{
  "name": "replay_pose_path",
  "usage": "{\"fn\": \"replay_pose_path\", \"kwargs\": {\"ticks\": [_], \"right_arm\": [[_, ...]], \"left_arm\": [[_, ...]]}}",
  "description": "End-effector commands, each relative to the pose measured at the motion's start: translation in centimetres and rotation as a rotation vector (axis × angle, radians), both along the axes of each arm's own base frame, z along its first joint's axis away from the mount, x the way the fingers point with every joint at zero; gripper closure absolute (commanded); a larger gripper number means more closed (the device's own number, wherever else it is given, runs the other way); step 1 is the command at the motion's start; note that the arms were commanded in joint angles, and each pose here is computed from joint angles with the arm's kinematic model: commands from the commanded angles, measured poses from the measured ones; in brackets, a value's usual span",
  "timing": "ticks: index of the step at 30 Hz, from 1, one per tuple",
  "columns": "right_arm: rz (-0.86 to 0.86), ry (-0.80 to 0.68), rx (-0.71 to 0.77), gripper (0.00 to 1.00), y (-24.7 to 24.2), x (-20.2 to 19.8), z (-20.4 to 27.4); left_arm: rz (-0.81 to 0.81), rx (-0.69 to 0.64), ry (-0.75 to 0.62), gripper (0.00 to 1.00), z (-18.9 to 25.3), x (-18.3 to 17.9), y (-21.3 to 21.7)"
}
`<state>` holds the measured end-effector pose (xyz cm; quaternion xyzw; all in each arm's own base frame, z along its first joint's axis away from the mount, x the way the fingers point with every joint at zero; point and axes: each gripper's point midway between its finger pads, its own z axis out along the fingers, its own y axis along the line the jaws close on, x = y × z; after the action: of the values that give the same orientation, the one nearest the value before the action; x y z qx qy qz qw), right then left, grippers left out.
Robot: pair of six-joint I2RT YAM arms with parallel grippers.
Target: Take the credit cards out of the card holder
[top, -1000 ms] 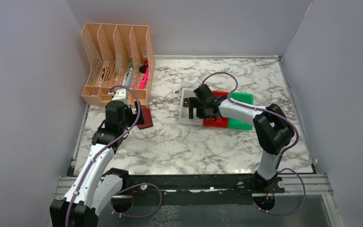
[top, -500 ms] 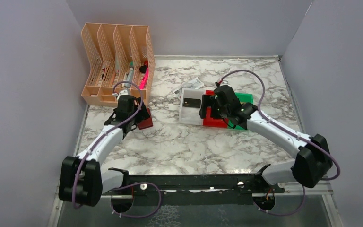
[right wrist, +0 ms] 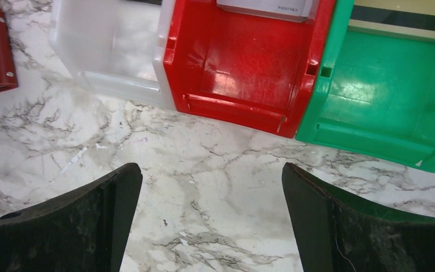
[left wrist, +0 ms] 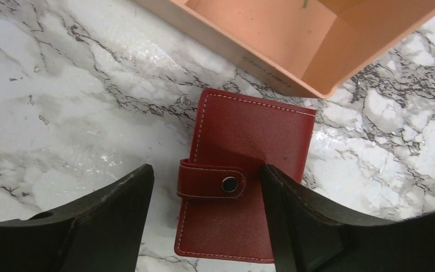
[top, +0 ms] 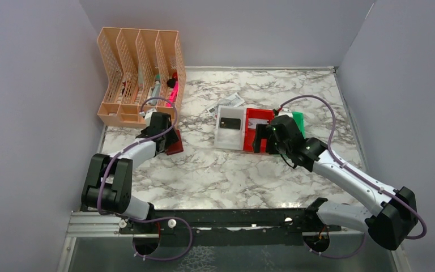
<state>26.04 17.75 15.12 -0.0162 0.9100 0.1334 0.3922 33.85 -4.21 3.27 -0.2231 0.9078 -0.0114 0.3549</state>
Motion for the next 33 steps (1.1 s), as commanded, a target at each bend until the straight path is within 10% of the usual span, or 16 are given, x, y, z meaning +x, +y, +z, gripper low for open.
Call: {"fn": "replay_pose_path", "kwargs": {"ticks": [1,12,33], "right_arm": [[-0.042,0.027,-0.061,0.0,-1.5,-0.6,-1.4],[-0.035,0.08,-0.054,0.0,-0.8,-0.8,-3.0],[0.087,0.279,0.309,0.02,3.4,-7.1,-6.3]], "left_arm": [[-0.03,-0.021,-0.022,0.3,0.0,-0.5,-1.3],[-0.201,-0.088,0.017,0.5,-1.1,-4.4,-6.5],[-0.497,-0.405,0.035,0.51,-0.3,-17.4,-15.8]]}}
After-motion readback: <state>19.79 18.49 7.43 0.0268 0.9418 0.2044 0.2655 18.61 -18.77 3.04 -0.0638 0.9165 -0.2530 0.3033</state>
